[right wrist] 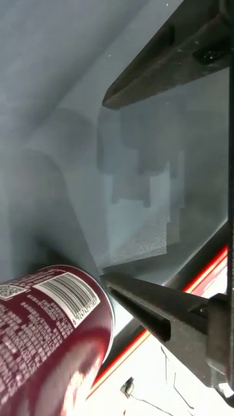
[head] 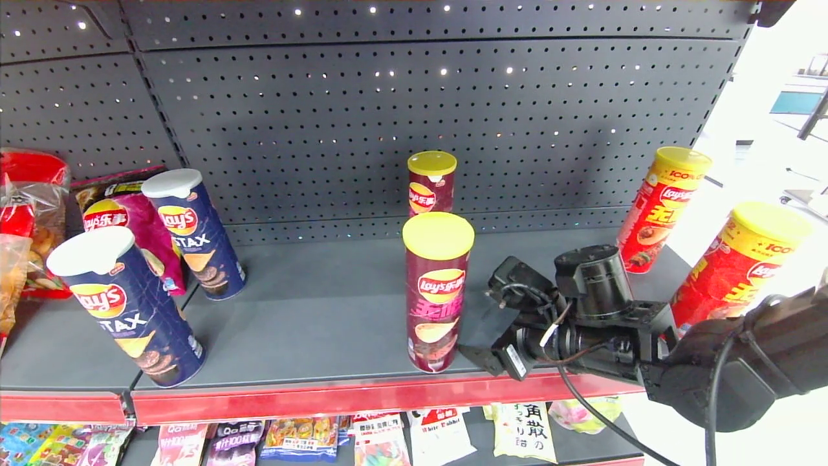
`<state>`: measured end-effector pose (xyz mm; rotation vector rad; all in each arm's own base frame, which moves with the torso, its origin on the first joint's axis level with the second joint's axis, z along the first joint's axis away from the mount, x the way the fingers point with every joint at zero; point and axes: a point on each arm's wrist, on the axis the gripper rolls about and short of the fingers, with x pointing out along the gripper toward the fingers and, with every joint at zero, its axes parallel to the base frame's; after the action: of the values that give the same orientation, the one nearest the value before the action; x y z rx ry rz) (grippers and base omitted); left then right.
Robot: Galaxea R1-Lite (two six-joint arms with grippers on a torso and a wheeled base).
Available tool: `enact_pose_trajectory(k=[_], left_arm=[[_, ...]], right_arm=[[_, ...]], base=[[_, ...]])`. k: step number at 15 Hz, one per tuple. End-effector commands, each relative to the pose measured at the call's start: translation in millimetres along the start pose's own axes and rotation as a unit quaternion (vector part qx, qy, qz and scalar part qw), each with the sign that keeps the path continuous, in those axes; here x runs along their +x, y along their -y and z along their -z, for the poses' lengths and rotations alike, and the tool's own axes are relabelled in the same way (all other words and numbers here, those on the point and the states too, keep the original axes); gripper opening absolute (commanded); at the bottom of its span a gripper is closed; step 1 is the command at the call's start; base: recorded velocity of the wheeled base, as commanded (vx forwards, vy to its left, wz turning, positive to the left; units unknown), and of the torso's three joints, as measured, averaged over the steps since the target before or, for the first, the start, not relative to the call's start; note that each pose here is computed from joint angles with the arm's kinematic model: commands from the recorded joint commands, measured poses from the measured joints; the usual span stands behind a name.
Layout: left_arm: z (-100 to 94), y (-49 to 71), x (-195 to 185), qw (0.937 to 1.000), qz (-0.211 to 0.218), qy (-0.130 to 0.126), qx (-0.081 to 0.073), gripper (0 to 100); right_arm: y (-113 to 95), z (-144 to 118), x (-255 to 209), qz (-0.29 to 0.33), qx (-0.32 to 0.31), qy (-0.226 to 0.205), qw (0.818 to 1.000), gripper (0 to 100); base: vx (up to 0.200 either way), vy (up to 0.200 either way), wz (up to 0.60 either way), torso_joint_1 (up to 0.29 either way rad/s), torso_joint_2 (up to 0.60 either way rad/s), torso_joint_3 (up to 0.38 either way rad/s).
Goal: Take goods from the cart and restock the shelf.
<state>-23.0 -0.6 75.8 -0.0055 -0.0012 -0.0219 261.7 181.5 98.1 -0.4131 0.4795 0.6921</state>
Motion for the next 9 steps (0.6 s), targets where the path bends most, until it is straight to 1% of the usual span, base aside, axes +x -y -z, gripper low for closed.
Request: enact_pose_trajectory(k=[1,9], left_arm=[[0.1,0.0,0.1,1.0,0.0,-0.001,0.0,100],[0.1,0.0,0.1,1.0,0.0,-0.001,0.0,100]], right_arm=[[-0.2,-1.5,2.1,-0.001,-0.001,0.002,1.0,100],[-6.2,-5.6,5.1,-0.009,-0.008,0.007,1.0,100]], base=[[0.0,0.0,0.0,0.0,0.0,0.0],[0.0,0.0,0.0,0.0,0.0,0.0]])
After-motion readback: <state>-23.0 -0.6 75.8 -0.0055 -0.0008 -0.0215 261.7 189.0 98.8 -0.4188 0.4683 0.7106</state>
